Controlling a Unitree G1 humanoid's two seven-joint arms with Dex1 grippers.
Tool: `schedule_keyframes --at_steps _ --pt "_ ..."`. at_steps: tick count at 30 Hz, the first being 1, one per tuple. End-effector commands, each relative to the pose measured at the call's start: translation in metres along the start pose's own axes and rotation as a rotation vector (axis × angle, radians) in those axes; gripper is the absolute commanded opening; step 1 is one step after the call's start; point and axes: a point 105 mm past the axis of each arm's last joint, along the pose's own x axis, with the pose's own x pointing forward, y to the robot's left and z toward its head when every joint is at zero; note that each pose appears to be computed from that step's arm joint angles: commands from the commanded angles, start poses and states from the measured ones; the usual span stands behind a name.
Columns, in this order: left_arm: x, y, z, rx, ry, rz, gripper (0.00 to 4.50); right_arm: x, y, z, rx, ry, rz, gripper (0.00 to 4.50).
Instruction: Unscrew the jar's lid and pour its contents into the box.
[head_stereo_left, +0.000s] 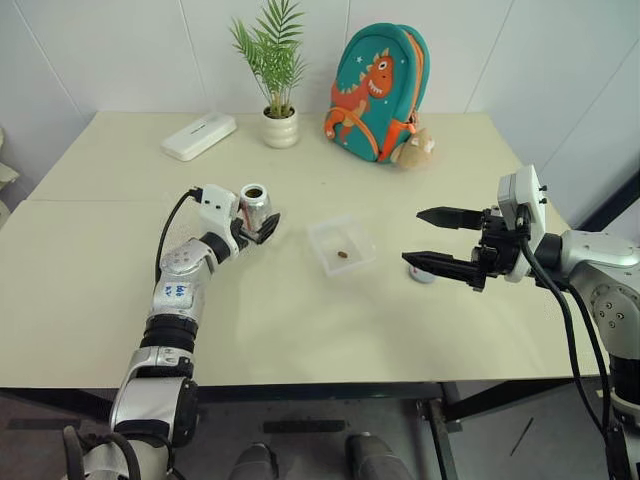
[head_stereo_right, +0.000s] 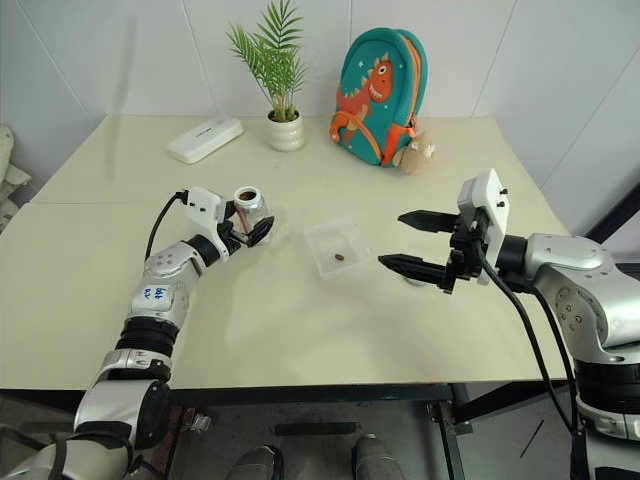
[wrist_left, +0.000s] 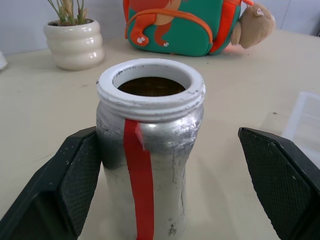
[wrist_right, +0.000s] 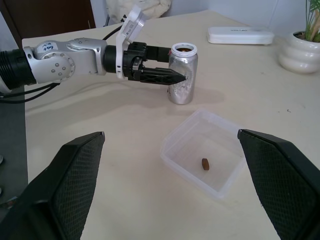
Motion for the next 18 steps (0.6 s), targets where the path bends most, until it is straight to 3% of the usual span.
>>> schedule_keyframes --at_steps 1,7,11,15,18 --pt "-0.010 0.005 0.017 0.054 -0.031 0.026 4.47 -0.005 -0.003 0.007 -0.039 0.015 -0.001 4.50" --pt "-0.027 -0.006 0.019 0.054 -0.006 0.002 4.47 -0.008 -0.004 0.007 -0.035 0.035 0.003 4.50" --pt "-0.053 0.004 0.024 0.053 0.024 0.003 4.47 -0.012 -0.004 0.009 -0.043 0.058 -0.009 4.50" --pt "-0.091 0.004 0.054 0.045 -0.057 -0.130 4.47 -0.017 0.000 0.008 -0.026 0.057 -0.014 4.50" --pt "-0.116 0.022 0.060 0.050 -0.046 -0.131 4.47 -0.015 0.003 0.005 -0.018 0.055 -0.012 4.50"
